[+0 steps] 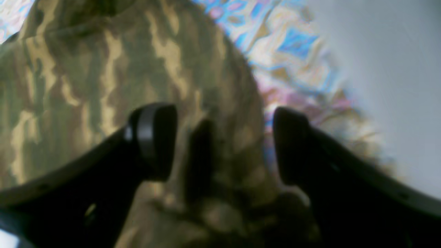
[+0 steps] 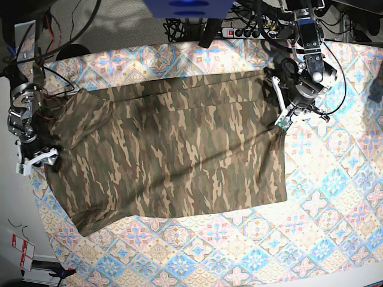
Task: Fold the T-shirt properly
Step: 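Lift the collar-side corners with both grippers and pull them outward, then drag the shirt with both grippers away from the hem, straightening it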
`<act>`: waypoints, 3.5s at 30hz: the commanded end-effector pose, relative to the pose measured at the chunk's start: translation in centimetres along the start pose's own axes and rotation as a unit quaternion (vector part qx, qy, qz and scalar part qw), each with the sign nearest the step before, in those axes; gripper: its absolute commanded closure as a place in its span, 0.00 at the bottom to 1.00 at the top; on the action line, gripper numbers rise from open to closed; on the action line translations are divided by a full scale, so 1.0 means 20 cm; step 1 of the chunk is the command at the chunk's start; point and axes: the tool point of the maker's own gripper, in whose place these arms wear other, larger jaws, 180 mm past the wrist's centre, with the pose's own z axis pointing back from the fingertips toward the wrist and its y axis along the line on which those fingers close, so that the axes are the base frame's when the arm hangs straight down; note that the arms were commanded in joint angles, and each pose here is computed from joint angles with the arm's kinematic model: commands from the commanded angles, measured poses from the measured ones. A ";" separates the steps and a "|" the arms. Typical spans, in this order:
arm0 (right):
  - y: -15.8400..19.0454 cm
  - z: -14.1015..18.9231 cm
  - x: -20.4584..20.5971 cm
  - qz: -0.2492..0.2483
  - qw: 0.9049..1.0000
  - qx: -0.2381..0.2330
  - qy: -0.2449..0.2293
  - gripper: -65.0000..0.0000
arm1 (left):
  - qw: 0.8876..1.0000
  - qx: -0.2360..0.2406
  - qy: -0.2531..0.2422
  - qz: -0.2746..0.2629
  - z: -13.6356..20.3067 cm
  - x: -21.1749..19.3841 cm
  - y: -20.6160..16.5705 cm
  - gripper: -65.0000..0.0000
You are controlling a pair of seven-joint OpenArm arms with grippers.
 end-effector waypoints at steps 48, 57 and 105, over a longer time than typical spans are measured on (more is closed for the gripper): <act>0.16 0.47 -0.50 0.209 0.976 -0.046 -0.033 0.96 | 0.999 -0.012 -0.018 0.031 -0.11 0.11 0.01 0.87; 0.03 0.48 -0.27 0.127 0.978 -0.128 -0.106 0.82 | 0.999 -0.007 -0.025 0.032 -0.10 0.14 0.02 0.71; -0.46 0.56 -0.57 -0.016 0.972 -0.186 0.142 0.41 | 0.993 -0.093 0.067 0.009 -0.22 -0.20 -0.25 0.52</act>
